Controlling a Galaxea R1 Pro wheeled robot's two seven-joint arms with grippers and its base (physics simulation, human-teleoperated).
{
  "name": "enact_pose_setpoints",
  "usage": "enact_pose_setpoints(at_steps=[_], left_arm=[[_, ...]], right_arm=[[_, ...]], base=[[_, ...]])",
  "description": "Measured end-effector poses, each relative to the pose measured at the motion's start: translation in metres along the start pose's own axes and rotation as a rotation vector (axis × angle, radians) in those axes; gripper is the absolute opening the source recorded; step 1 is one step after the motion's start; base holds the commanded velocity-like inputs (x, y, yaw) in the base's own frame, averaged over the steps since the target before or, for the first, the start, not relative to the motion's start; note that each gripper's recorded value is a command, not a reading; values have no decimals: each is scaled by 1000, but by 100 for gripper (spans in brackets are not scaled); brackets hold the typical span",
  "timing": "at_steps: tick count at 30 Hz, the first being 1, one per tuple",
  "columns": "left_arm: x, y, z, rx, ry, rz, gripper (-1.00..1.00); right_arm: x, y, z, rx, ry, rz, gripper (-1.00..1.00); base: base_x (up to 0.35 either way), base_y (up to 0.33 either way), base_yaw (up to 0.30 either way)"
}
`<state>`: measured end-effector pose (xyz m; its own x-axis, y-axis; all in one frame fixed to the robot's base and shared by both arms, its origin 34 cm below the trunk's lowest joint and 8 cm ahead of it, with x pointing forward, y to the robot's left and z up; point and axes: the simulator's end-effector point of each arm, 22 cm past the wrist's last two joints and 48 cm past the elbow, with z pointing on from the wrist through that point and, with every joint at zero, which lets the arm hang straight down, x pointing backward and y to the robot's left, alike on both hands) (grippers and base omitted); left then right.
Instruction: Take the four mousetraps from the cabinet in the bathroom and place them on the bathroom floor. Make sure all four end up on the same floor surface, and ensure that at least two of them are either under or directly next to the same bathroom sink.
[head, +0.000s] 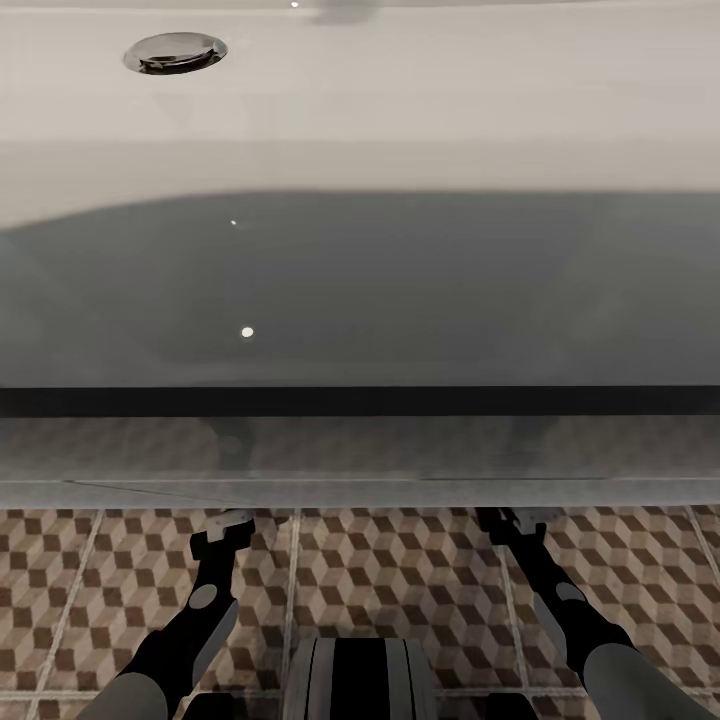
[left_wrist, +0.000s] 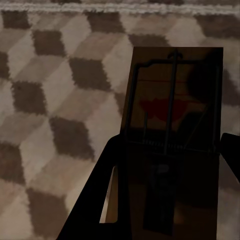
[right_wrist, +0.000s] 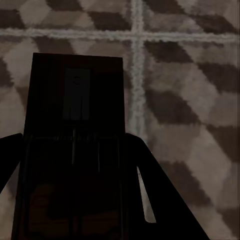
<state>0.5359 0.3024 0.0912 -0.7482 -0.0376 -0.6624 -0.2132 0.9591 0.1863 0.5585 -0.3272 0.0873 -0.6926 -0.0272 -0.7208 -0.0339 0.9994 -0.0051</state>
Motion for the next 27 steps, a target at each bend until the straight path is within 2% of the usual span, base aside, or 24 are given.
enact_pose_setpoints(at_steps=[17,18,27], left_arm=[[0,0,0,0,0,1,-100],[0,0,0,0,1,1,-100],[0,0,0,0,1,1,-100]], right_arm=[[0,-2,0,10,0,0,-100],[0,-2,0,10,0,0,100],[0,-2,0,9,0,0,100]], base=[[0,0,0],[0,0,0],[0,0,0]])
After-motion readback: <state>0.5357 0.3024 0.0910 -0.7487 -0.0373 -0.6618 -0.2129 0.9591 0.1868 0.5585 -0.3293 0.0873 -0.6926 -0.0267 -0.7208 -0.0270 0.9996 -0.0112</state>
